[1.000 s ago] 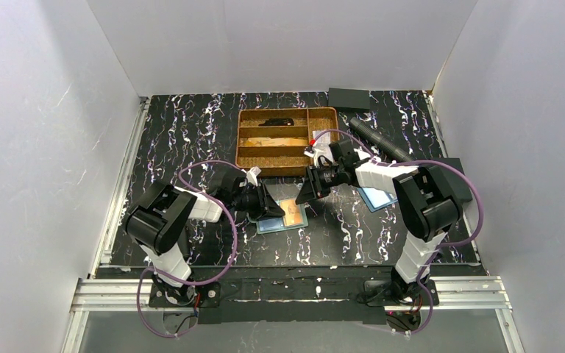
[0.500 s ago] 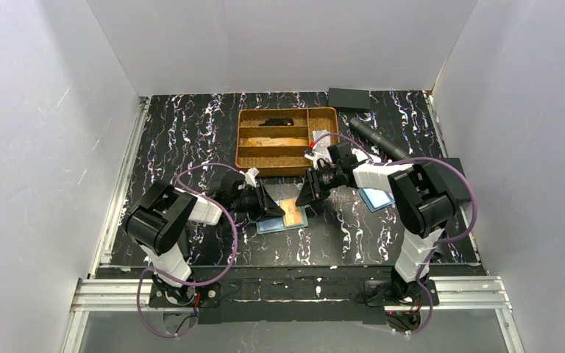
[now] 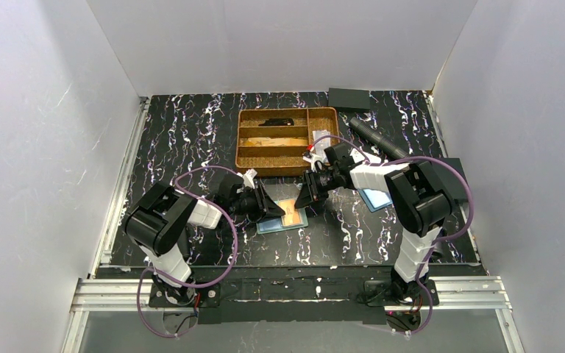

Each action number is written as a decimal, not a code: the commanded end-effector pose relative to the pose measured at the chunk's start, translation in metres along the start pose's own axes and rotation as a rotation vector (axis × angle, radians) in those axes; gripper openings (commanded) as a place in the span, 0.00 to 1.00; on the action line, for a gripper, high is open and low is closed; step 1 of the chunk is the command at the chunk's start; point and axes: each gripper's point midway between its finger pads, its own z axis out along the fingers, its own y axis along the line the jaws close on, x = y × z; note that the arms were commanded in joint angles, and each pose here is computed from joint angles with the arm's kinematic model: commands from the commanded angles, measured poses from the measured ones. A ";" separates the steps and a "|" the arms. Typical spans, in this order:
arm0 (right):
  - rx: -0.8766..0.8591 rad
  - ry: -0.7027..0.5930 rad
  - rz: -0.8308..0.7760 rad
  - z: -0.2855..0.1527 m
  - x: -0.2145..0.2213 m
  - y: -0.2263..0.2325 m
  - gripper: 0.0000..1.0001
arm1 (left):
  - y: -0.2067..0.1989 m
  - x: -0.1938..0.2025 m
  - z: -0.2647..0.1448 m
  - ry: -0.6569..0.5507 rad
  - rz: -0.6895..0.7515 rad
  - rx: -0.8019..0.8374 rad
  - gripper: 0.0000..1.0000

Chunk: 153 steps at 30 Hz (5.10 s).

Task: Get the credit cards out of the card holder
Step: Remove the credit card from the card holder.

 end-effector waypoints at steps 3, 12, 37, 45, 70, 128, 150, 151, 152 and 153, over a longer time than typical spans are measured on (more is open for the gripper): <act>0.017 0.017 0.012 0.008 -0.001 -0.006 0.28 | 0.026 0.011 -0.001 0.008 -0.037 -0.087 0.29; 0.022 0.030 0.023 0.012 0.001 -0.008 0.14 | 0.029 0.013 0.001 -0.003 -0.081 -0.073 0.31; -0.038 0.050 0.009 0.019 0.006 0.007 0.11 | 0.026 0.007 0.000 -0.075 -0.186 -0.035 0.31; -0.101 0.078 0.000 0.027 0.012 0.022 0.11 | 0.023 0.006 -0.001 -0.081 -0.185 -0.030 0.23; 0.165 0.105 -0.033 0.023 0.019 -0.023 0.27 | 0.027 0.013 -0.023 -0.070 -0.125 0.000 0.00; -0.104 0.055 -0.190 0.008 0.006 0.032 0.33 | 0.018 0.018 -0.010 0.035 -0.079 0.067 0.00; -0.056 0.034 -0.110 0.006 0.000 0.013 0.34 | 0.018 0.020 -0.009 0.042 -0.081 0.075 0.00; -0.042 0.034 -0.109 0.006 0.000 0.011 0.34 | 0.018 0.020 -0.009 0.042 -0.080 0.076 0.00; -0.031 0.036 -0.105 0.006 0.001 0.008 0.34 | 0.018 0.020 -0.009 0.043 -0.080 0.077 0.00; -0.025 0.037 -0.102 0.007 0.001 0.007 0.34 | 0.018 0.020 -0.009 0.043 -0.080 0.077 0.00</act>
